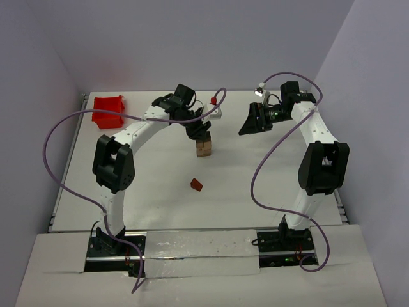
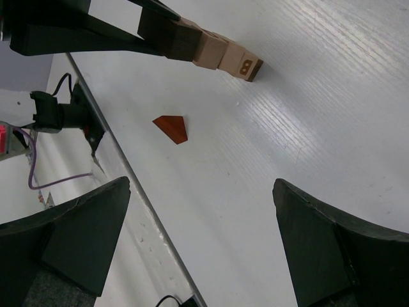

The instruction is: Build the wood block tower

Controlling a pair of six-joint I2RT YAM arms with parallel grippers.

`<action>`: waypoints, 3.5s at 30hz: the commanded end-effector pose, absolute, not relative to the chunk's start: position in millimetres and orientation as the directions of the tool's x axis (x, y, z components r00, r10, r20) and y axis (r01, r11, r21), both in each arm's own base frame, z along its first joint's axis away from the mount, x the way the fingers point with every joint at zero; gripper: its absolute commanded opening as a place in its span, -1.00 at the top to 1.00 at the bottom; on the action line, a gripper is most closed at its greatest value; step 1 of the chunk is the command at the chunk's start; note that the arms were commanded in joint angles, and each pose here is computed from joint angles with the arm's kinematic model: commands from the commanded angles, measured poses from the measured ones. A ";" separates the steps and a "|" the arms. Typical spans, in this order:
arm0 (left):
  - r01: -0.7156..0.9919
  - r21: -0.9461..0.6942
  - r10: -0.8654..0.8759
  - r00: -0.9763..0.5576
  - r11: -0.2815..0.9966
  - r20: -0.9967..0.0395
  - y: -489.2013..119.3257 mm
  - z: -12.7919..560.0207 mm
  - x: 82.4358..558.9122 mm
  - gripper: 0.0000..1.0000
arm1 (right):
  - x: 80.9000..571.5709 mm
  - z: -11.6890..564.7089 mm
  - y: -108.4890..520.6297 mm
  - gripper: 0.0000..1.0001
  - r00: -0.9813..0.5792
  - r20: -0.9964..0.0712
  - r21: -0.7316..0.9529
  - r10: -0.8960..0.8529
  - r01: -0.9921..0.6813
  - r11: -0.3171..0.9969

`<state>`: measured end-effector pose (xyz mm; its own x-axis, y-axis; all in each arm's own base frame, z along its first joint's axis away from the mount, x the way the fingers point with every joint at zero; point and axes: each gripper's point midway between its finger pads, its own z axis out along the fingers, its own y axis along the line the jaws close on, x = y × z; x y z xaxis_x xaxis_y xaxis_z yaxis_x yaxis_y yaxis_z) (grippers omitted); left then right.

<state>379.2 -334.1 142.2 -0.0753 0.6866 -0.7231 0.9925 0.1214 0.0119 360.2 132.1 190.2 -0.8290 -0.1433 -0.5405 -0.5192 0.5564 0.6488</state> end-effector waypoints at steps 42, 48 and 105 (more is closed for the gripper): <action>0.961 0.199 0.525 0.072 0.190 -0.848 -314.5 288.2 347.7 -0.98 | 363.0 199.2 128.5 -0.99 -0.755 -0.617 0.549 -0.221 -0.614 0.567; 0.979 0.197 0.612 0.121 0.058 -0.782 -274.3 262.3 284.0 -0.99 | 355.2 191.9 116.4 -0.99 -0.708 -0.640 0.452 -0.300 -0.662 0.597; 0.973 0.044 0.864 0.223 -0.228 -0.452 -304.1 36.7 232.5 -0.01 | 333.3 162.5 68.2 -0.99 -0.810 -0.546 0.492 -0.214 -0.517 0.701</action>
